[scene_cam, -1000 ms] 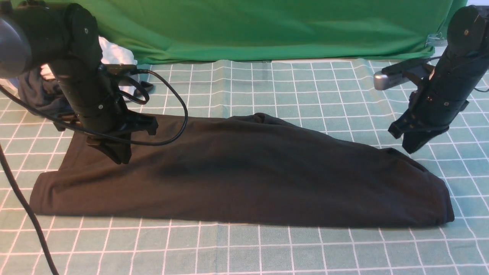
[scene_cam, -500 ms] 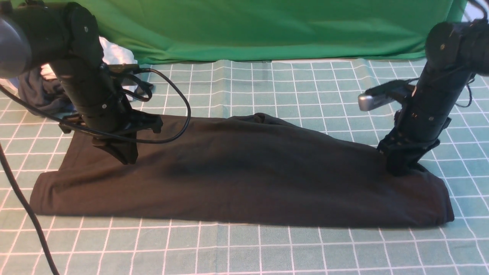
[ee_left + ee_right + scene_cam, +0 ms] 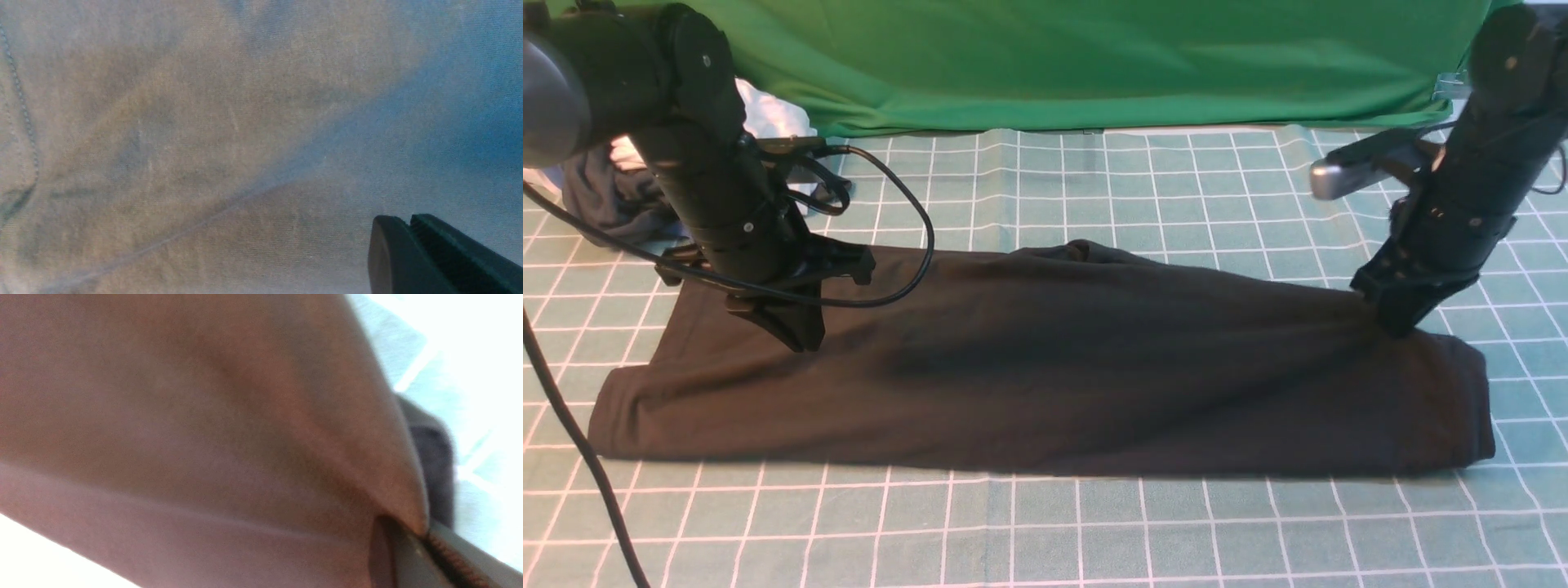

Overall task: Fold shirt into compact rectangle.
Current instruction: 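Pull the folded dark garment lengthwise by its ends to straighten it flat on the table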

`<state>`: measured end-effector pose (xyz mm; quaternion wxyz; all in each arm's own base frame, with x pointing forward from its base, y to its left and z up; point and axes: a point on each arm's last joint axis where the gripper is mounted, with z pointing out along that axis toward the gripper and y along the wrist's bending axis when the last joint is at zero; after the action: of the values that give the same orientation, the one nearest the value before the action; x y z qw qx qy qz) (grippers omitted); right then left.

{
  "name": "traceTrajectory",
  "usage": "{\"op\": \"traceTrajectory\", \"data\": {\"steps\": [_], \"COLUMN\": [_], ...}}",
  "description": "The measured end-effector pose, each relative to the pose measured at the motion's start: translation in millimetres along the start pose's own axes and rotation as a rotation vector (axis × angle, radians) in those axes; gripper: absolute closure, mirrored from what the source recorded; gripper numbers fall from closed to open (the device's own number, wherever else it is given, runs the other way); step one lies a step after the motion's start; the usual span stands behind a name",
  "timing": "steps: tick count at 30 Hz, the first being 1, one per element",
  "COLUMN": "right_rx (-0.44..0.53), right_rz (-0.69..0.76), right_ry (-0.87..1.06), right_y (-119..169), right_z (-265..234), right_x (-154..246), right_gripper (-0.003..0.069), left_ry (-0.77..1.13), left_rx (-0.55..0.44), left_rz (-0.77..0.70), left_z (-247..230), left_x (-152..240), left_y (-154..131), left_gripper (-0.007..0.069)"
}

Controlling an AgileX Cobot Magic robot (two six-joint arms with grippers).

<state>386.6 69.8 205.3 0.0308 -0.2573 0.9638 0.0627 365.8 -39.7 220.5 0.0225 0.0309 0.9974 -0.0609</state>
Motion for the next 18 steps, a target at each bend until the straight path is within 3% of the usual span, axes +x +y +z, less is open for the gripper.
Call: {"op": "traceTrajectory", "data": {"steps": [8,12,14,16,18], "right_rx": [0.013,0.043,0.082,0.157,0.180], "right_rz": [0.054,0.052,0.061,0.098,0.111], "right_ry": [-0.013,-0.019,-0.010,0.007,0.016], "right_y": [-22.5,-28.3,-33.2,-40.0,-41.8], "right_z": [8.5,20.1,25.1,25.2,23.8], "right_x": [3.0,-0.4,-0.8,1.2,2.2], "right_gripper": [0.0641,0.0608,0.0552,0.0400,0.0347], "left_ry": [0.003,0.019,0.029,0.033,0.033], "left_rx": [0.003,0.006,0.006,0.006,0.006], "left_rz": [0.000,0.000,0.000,0.000,0.000], "left_z": [0.0,0.0,0.0,-0.1,-0.1], "left_x": [0.2,1.7,2.6,3.0,3.0], "left_y": [-0.3,-0.5,-0.5,-0.5,-0.5], "left_gripper": [0.0618,0.0618,0.0618,0.0618,0.0618]}}
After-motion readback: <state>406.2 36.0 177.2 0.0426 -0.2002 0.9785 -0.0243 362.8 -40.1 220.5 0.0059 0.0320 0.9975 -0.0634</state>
